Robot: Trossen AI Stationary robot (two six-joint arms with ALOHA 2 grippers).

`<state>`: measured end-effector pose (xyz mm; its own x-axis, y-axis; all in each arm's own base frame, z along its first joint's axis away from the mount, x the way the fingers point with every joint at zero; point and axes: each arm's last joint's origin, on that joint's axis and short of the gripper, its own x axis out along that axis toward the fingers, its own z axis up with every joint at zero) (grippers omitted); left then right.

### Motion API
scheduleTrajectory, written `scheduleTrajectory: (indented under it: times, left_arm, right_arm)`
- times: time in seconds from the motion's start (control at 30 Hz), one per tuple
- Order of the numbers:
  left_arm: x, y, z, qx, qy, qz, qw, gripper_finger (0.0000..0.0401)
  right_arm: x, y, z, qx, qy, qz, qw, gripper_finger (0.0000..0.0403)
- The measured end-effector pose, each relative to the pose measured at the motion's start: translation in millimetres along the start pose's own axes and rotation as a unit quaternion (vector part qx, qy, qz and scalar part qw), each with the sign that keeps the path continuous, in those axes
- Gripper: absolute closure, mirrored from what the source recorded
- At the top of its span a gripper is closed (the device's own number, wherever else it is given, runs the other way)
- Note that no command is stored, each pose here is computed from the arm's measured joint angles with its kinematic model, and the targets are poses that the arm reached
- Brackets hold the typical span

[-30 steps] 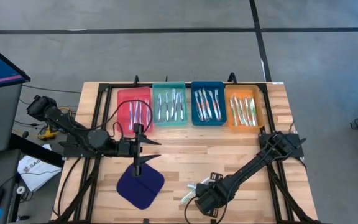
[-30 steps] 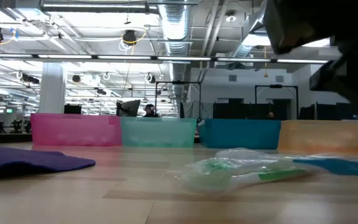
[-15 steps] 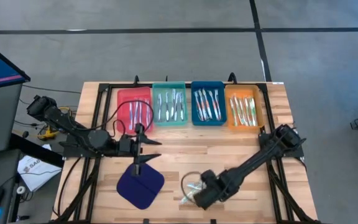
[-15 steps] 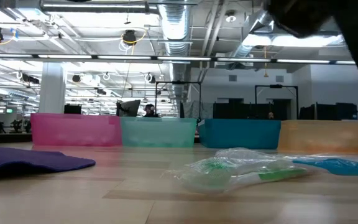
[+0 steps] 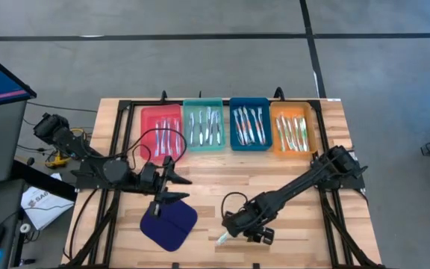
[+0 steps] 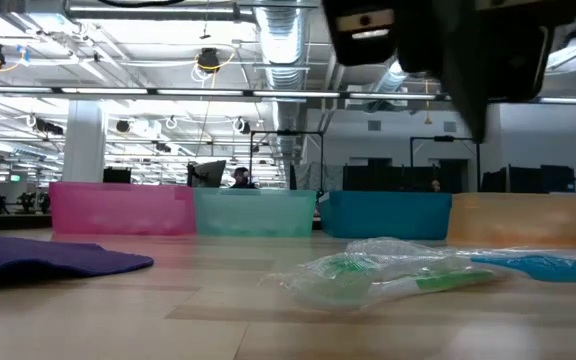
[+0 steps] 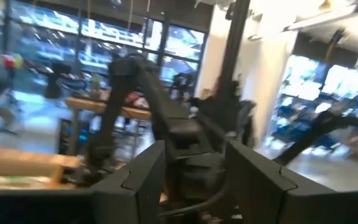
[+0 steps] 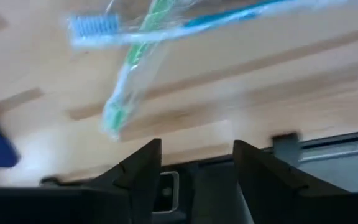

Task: Pick & Place Toothbrushes
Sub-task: Put the blue toothbrush into the red bin

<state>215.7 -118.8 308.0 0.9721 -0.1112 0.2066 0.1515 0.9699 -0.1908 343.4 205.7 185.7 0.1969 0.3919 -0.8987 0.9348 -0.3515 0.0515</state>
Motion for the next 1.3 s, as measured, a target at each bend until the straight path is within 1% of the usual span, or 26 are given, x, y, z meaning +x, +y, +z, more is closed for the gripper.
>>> scheduleTrajectory:
  times: [0.1, 0.23, 0.37, 0.47, 0.57, 0.67, 0.73, 0.77, 0.83, 0.87, 0.9, 0.93, 0.97, 1.0, 1.13, 1.2, 1.3]
  left_arm:
    - [-4.6, -7.7, 1.6, -0.042, 0.000, -0.018, 0.999, 0.0238]
    - [-15.0, -16.5, 8.9, -0.079, -0.001, -0.043, 0.996, 0.0238]
    - [-25.6, -20.2, 19.4, -0.097, -0.008, -0.060, 0.993, 0.0238]
    - [-32.4, -18.9, 27.2, -0.107, -0.015, -0.056, 0.993, 0.0238]
    - [-38.2, -16.7, 35.5, -0.147, -0.026, -0.057, 0.987, 0.0238]
    - [-42.2, -14.6, 41.7, -0.188, -0.034, -0.059, 0.980, 0.0238]
    - [-44.1, -13.5, 44.2, -0.201, -0.037, -0.060, 0.977, 0.0238]
    - [-44.6, -13.3, 45.2, -0.208, -0.039, -0.062, 0.975, 0.0238]
    - [-45.2, -13.1, 45.4, -0.209, -0.037, -0.063, 0.975, 0.0238]
    - [-45.1, -13.5, 44.9, -0.208, -0.034, -0.068, 0.975, 0.0238]
    - [-45.1, -13.8, 44.6, -0.207, -0.032, -0.072, 0.975, 0.0238]
    - [-45.1, -14.0, 44.7, -0.208, -0.031, -0.075, 0.975, 0.0238]
    - [-45.1, -14.3, 44.6, -0.212, -0.030, -0.080, 0.973, 0.0238]
    - [-45.1, -14.5, 44.5, -0.218, -0.029, -0.082, 0.972, 0.0238]
    - [-45.0, -14.6, 44.1, -0.231, -0.025, -0.085, 0.969, 0.0238]
    - [-45.0, -14.7, 44.1, -0.231, -0.025, -0.085, 0.969, 0.0238]
    - [-45.0, -14.7, 44.1, -0.241, -0.024, -0.085, 0.967, 0.0238]
  right_arm:
    - [1.5, 6.8, 8.3, 0.019, 0.001, 0.008, 1.000, 0.0200]
    - [-2.7, 18.6, 18.1, 0.038, -0.007, 0.024, 0.999, 0.0194]
    - [-18.2, 30.3, 19.6, 0.027, -0.016, 0.077, 0.997, 0.0194]
    - [-31.6, 38.8, 16.4, 0.006, -0.023, 0.127, 0.992, 0.0197]
    - [-39.0, 45.9, 14.4, -0.018, -0.036, 0.167, 0.985, 0.0198]
    - [-44.0, 53.7, 7.2, -0.100, -0.033, 0.214, 0.971, 0.0197]
    - [-46.6, 58.2, 0.7, -0.182, -0.024, 0.243, 0.953, 0.0197]
    - [-47.9, 60.1, -2.8, -0.235, -0.021, 0.256, 0.938, 0.0198]
    - [-50.0, 61.1, -12.3, -0.336, -0.002, 0.275, 0.901, 0.0199]
    - [-50.7, 60.7, -16.3, -0.374, 0.011, 0.279, 0.884, 0.0200]
    - [-51.1, 60.1, -18.9, -0.401, 0.025, 0.278, 0.872, 0.0201]
    - [-51.3, 59.4, -20.8, -0.418, 0.040, 0.275, 0.865, 0.0202]
    - [-51.3, 58.9, -21.6, -0.424, 0.053, 0.270, 0.863, 0.0203]
    - [-51.1, 58.3, -22.0, -0.419, 0.061, 0.266, 0.866, 0.0203]
    - [-51.4, 58.8, -22.0, -0.346, 0.083, 0.262, 0.897, 0.0206]
    - [-52.1, 62.3, -21.3, -0.313, 0.096, 0.269, 0.906, 0.0207]
    - [-53.7, 69.2, -20.5, -0.265, 0.118, 0.285, 0.914, 0.0206]
